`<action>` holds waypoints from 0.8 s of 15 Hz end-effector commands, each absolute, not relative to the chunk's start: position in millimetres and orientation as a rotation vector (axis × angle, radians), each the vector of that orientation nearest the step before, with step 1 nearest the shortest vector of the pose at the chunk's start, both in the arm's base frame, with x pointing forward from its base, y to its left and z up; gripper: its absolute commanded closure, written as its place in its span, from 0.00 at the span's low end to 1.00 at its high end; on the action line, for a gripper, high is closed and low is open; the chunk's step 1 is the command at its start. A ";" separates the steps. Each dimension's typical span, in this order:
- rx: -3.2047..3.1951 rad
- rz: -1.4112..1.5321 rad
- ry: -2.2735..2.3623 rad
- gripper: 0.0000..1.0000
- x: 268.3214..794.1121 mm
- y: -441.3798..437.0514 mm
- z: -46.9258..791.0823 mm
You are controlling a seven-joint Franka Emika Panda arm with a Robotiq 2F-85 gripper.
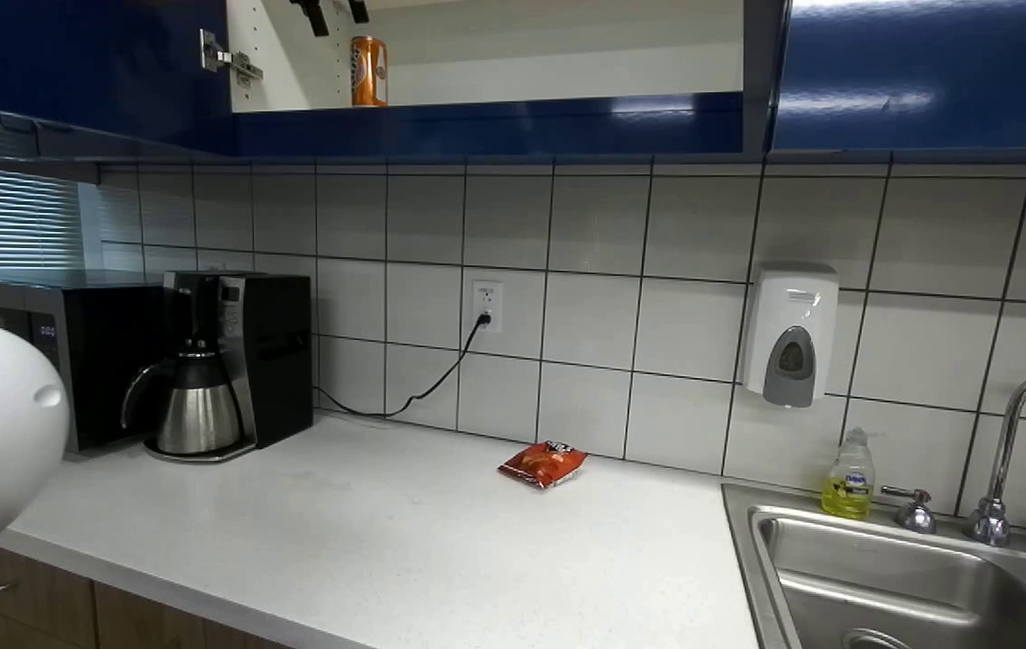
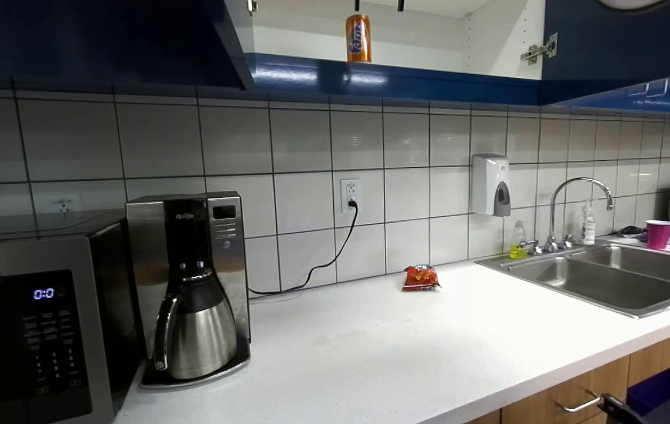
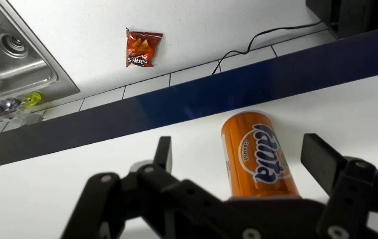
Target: Put the orange can in the open upper cabinet.
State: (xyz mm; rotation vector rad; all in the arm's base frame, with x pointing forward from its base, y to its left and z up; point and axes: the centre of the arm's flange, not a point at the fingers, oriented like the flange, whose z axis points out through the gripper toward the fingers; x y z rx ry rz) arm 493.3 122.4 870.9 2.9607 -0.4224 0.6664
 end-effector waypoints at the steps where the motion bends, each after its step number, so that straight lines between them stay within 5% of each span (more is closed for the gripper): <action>1: 2.981 0.622 -0.429 0.00 445.5 113.7 848.2; 12: 3.030 0.518 -0.379 0.00 363.7 110.5 835.2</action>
